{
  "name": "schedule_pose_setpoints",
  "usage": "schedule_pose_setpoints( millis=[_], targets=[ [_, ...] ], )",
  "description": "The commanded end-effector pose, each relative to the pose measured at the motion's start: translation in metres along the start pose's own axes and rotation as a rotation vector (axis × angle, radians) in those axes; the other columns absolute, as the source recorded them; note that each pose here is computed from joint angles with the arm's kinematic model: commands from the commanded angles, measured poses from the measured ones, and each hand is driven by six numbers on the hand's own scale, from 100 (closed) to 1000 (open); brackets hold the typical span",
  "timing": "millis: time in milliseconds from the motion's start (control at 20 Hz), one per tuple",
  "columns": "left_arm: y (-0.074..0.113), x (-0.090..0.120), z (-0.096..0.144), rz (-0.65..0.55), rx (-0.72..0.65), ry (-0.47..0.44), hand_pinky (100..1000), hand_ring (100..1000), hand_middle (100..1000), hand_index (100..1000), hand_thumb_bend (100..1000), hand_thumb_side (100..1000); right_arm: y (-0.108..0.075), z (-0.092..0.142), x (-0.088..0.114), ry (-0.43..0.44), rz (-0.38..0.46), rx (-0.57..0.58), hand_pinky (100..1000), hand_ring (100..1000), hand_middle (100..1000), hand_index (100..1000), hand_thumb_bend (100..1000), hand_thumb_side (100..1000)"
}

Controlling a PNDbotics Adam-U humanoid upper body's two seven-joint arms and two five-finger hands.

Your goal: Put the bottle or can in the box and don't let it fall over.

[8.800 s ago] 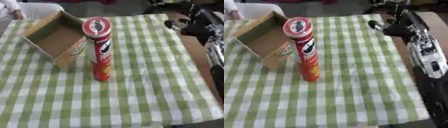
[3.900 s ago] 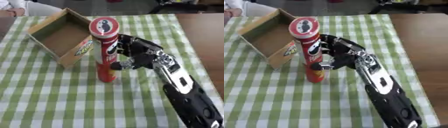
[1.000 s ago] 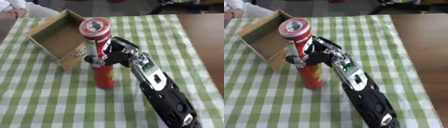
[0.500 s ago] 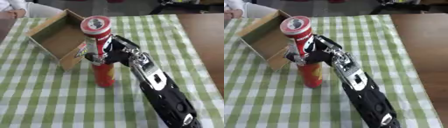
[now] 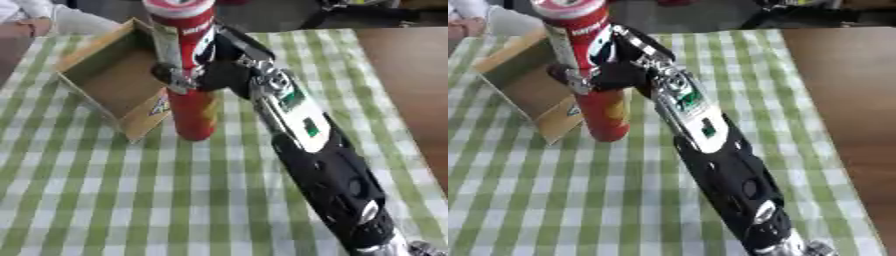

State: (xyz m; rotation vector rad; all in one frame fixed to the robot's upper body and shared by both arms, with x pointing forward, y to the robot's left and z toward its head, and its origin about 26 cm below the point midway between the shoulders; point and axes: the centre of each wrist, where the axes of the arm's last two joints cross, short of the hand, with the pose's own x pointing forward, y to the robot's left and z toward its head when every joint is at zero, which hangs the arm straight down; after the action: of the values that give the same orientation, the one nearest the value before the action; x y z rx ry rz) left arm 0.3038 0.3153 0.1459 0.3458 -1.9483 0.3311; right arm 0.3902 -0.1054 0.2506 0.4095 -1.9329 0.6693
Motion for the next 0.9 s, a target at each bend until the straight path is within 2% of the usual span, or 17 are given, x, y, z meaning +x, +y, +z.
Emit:
schedule_pose_setpoints(
  millis=[50,400,800,850,900],
  targets=[
    [0.000,0.008,-0.003,-0.003,-0.012,-0.030,842,902,746,763,514,683,-0.001,-0.014,0.020,-0.063,0.016,-0.009,876,349,450,244,269,100],
    [-0.003,0.011,-0.005,0.008,-0.020,-0.040,842,902,745,763,514,683,0.001,-0.044,0.041,-0.125,0.049,-0.061,874,347,447,243,263,100],
    [-0.012,0.022,-0.010,0.038,-0.043,-0.078,843,902,745,763,513,682,0.001,-0.079,0.042,-0.145,0.085,-0.168,868,348,449,245,256,100],
    [-0.014,0.023,-0.011,0.042,-0.046,-0.083,843,902,745,763,514,682,0.000,-0.082,0.041,-0.149,0.088,-0.185,868,349,450,247,222,100],
    [-0.015,0.025,-0.012,0.048,-0.049,-0.089,843,902,745,763,514,682,-0.001,-0.084,0.040,-0.151,0.091,-0.206,869,349,450,248,255,100]
  ],
)
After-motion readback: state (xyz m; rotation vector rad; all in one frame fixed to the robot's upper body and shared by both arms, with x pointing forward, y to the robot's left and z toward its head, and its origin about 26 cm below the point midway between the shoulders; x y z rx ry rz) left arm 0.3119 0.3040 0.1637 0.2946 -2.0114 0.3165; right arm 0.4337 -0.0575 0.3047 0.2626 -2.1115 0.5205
